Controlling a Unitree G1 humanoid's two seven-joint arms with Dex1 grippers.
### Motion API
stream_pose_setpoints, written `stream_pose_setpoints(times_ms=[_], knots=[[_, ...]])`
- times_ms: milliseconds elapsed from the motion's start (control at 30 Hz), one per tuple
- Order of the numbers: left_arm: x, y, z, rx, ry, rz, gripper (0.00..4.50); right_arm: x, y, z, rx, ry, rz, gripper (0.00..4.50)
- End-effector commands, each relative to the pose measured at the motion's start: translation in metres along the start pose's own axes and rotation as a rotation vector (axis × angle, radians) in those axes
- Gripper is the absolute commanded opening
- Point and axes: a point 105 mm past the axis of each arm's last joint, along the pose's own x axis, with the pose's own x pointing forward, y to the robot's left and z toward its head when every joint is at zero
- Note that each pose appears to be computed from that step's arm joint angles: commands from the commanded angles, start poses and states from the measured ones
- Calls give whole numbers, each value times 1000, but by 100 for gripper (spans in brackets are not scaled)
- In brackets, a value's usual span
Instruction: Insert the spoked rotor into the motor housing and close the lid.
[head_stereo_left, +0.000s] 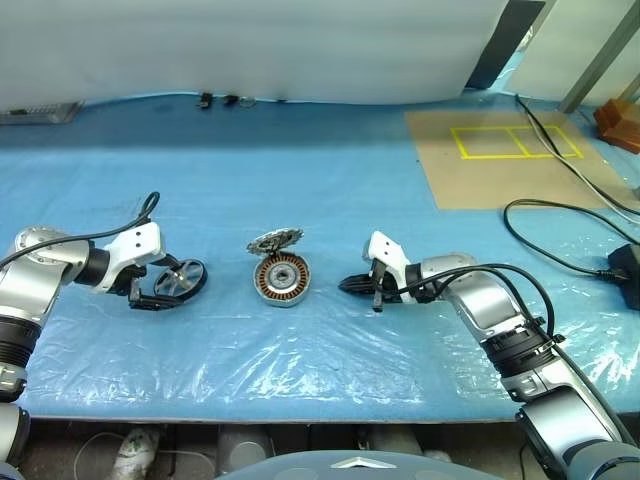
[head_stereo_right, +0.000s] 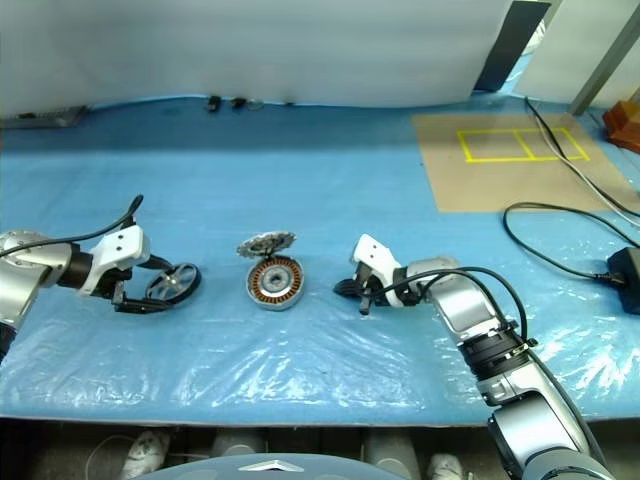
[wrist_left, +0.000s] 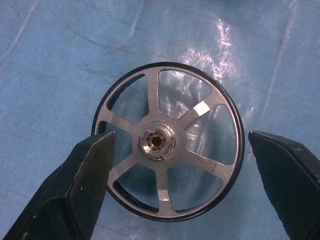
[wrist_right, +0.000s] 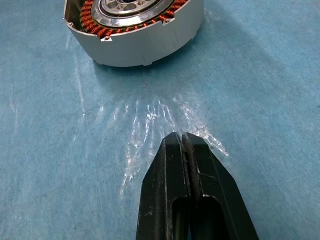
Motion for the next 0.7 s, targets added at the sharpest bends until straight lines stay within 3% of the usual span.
stream_pose_setpoints(times_ms=[33, 100, 700], knots=[[-4, 3, 9, 16, -26, 12, 388, -3, 0, 5, -30, -13, -9, 0], [-6, 4, 15, 4, -69, 10, 321, -3, 0, 4, -30, -12, -7, 0], [2, -9, -4, 5, 0, -32, 321, -1, -1, 3, -31, -7, -5, 0]])
